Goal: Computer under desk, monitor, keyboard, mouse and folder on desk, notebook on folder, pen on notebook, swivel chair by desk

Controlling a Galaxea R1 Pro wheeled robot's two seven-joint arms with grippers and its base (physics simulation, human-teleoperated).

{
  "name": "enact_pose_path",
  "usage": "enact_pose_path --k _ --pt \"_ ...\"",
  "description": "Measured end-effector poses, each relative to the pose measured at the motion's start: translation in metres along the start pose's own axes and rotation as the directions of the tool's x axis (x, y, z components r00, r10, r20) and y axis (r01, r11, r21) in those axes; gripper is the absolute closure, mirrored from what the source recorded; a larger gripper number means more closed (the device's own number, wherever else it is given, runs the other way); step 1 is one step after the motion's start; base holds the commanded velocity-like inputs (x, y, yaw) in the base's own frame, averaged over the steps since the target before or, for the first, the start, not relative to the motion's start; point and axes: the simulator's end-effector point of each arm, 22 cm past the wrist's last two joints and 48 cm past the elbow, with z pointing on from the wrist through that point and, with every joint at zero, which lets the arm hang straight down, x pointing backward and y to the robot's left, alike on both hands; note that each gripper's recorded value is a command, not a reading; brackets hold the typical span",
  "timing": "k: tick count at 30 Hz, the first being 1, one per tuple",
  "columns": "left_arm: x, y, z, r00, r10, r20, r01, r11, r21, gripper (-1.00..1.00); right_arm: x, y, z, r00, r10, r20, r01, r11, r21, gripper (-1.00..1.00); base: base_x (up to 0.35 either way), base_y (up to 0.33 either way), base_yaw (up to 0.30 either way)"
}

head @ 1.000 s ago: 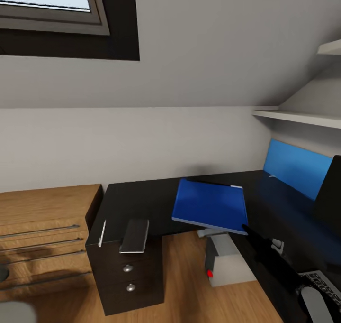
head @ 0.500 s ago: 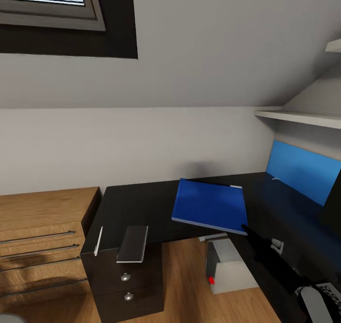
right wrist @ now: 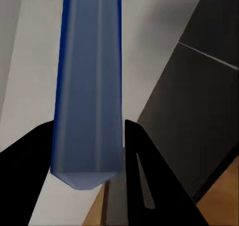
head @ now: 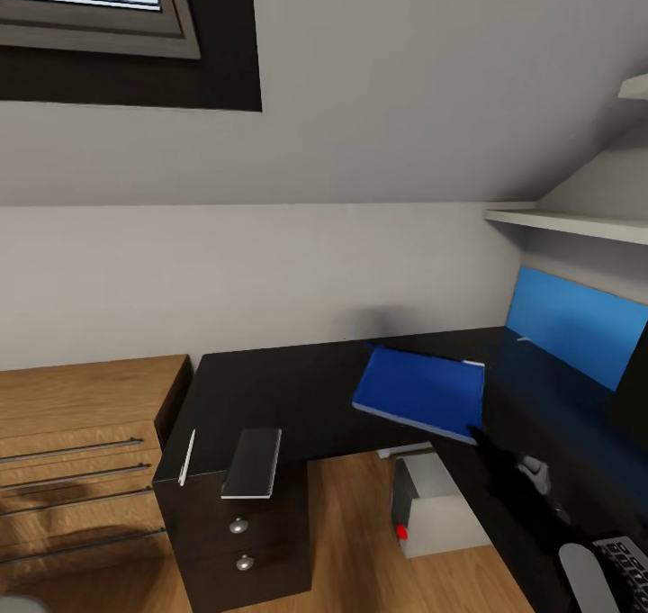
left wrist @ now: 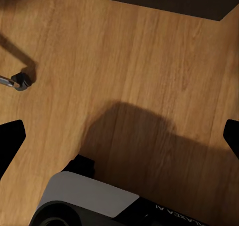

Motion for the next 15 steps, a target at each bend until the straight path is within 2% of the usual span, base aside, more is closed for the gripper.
enact_pose_path --k 1,2,4,5,8,12,13,15 --pt "0.0 0.0 0.0 1.0 0.0 0.0 0.0 1.0 0.0 -1.0 -0.004 -0.005 0.0 1.0 -0.005 0.027 0.004 1.0 0.023 1.0 0.0 0.0 0.0" --pt "0.0 0.0 0.0 1.0 0.0 0.0 0.0 1.0 0.001 -1.0 -0.01 -0.013 0.001 0.997 -0.014 0.081 0.009 0.998 0.064 1.0 0.0 0.0 0.0" --pt "0.0 -0.001 0.0 1.0 0.0 0.0 0.0 1.0 0.001 -1.0 -0.023 -0.023 -0.001 0.978 -0.03 0.209 0.003 0.992 0.126 1.0 0.0 0.0 0.0" --pt "0.0 -0.001 0.0 1.0 0.0 0.0 0.0 1.0 0.001 -1.0 -0.025 -0.024 -0.002 0.972 -0.033 0.232 0.002 0.991 0.134 1.0 0.0 0.0 0.0" --pt "0.0 -0.001 0.0 1.0 0.0 0.0 0.0 1.0 0.001 -1.0 -0.038 -0.029 -0.008 0.94 -0.052 0.337 -0.004 0.986 0.164 1.0 0.0 0.0 0.0" --pt "0.0 -0.001 0.0 1.0 0.0 0.0 0.0 1.0 0.001 -1.0 -0.039 -0.03 -0.009 0.933 -0.048 0.358 -0.013 0.986 0.168 1.0 0.0 0.0 0.0" --pt "0.0 0.0 0.0 1.0 -0.001 0.001 0.001 1.0 0.0 -1.0 -0.035 -0.028 -0.009 0.928 -0.005 0.372 -0.053 0.988 0.147 1.0 0.0 0.0 0.0" --pt "0.0 0.0 0.0 1.0 -0.001 0.001 0.001 1.0 0.0 -1.0 -0.035 -0.026 -0.009 0.922 0.036 0.385 -0.092 0.988 0.127 1.0 0.0 0.0 0.0"
